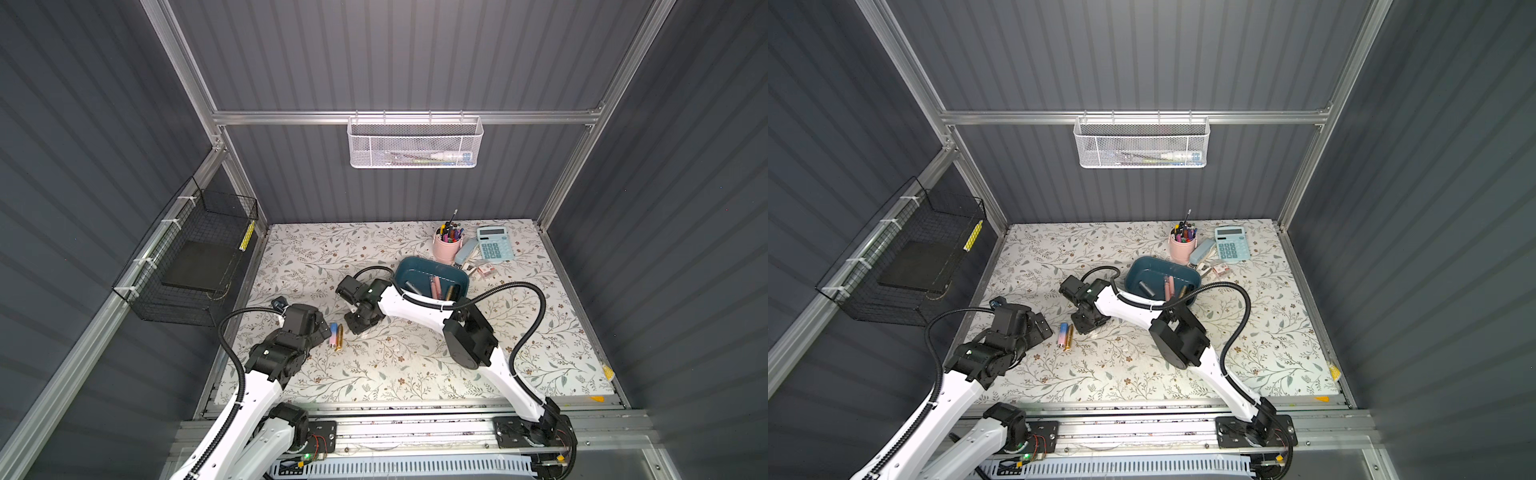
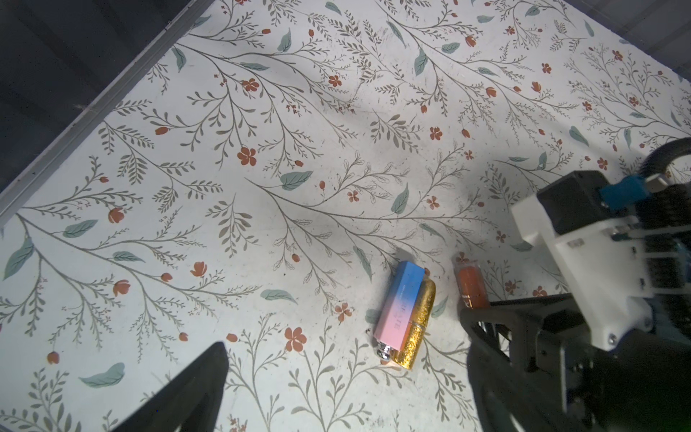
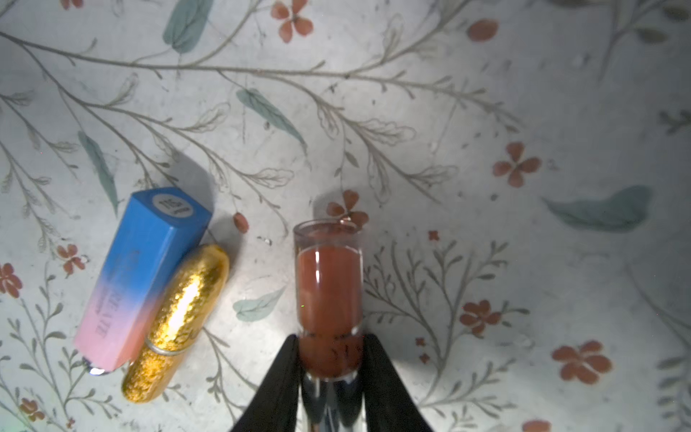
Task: Put the lipstick into the storage box
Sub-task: Pick up the lipstick at the center of the board, then place the lipstick in the storage box, then pick up the lipstick at the center of the board.
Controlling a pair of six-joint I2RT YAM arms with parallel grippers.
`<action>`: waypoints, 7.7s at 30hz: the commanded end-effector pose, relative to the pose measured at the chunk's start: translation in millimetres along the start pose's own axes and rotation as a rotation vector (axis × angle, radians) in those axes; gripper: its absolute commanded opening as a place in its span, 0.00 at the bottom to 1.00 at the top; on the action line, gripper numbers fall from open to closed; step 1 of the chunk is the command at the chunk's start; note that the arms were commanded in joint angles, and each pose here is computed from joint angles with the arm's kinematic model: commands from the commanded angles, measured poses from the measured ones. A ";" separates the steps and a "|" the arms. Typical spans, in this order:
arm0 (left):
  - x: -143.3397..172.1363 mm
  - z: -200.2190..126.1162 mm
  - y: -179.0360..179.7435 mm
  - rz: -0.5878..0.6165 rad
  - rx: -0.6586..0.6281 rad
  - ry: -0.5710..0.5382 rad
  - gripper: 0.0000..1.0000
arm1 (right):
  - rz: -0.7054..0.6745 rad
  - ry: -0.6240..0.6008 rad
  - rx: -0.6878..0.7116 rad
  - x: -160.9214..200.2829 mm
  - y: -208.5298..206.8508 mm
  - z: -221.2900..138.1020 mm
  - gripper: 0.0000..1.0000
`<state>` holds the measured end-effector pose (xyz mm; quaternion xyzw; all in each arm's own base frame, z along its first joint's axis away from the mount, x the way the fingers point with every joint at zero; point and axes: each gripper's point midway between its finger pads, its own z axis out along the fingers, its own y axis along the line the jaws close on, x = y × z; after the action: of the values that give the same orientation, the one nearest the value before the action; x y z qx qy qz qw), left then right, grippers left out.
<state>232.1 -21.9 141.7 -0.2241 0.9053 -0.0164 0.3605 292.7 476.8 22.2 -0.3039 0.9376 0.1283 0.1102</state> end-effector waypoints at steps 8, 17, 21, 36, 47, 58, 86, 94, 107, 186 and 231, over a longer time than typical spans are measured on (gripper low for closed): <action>0.2 5.5 -1.8 0.001 -0.003 -0.005 1.00 | 0.002 0.020 0.072 6.3 -16.1 -10.5 0.21; -1.4 2.9 -2.2 -0.002 0.005 -0.013 1.00 | -0.003 -0.081 0.115 -15.2 -30.9 -63.8 0.21; -3.2 2.3 -3.4 -0.002 0.008 -0.017 1.00 | 0.016 -0.131 0.165 -26.0 -56.2 -93.7 0.20; -2.1 14.4 -22.4 0.033 0.039 0.039 1.00 | 0.330 -0.170 0.320 -5.4 -237.4 -135.8 0.21; 3.4 27.1 -29.7 0.055 0.033 0.084 1.00 | 0.429 -0.098 0.363 28.7 -288.9 -101.1 0.21; 8.1 35.5 -35.9 0.059 0.042 0.113 1.00 | 0.449 -0.067 0.373 41.4 -305.3 -87.4 0.26; 36.7 38.8 -62.3 0.030 0.176 0.256 0.65 | 0.410 -0.247 0.320 48.3 -248.1 -162.2 0.39; 60.2 46.4 -78.8 0.017 0.202 0.333 0.68 | 0.397 -0.264 0.314 60.9 -235.2 -173.0 0.40; 79.2 64.9 -72.7 0.115 0.073 0.343 0.69 | 0.397 -0.280 0.321 72.7 -234.2 -184.0 0.40; 112.4 98.4 -94.3 0.193 0.000 0.446 0.31 | 0.379 -0.302 0.339 88.7 -252.8 -191.1 0.39; 19.7 70.5 -196.4 0.286 0.121 0.289 0.08 | 0.400 -0.311 0.367 113.1 -256.4 -204.5 0.40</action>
<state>338.6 -197.1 109.0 -0.0893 0.9636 -0.0757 0.2405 338.6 161.5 142.4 -0.0703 0.9553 0.0321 0.2854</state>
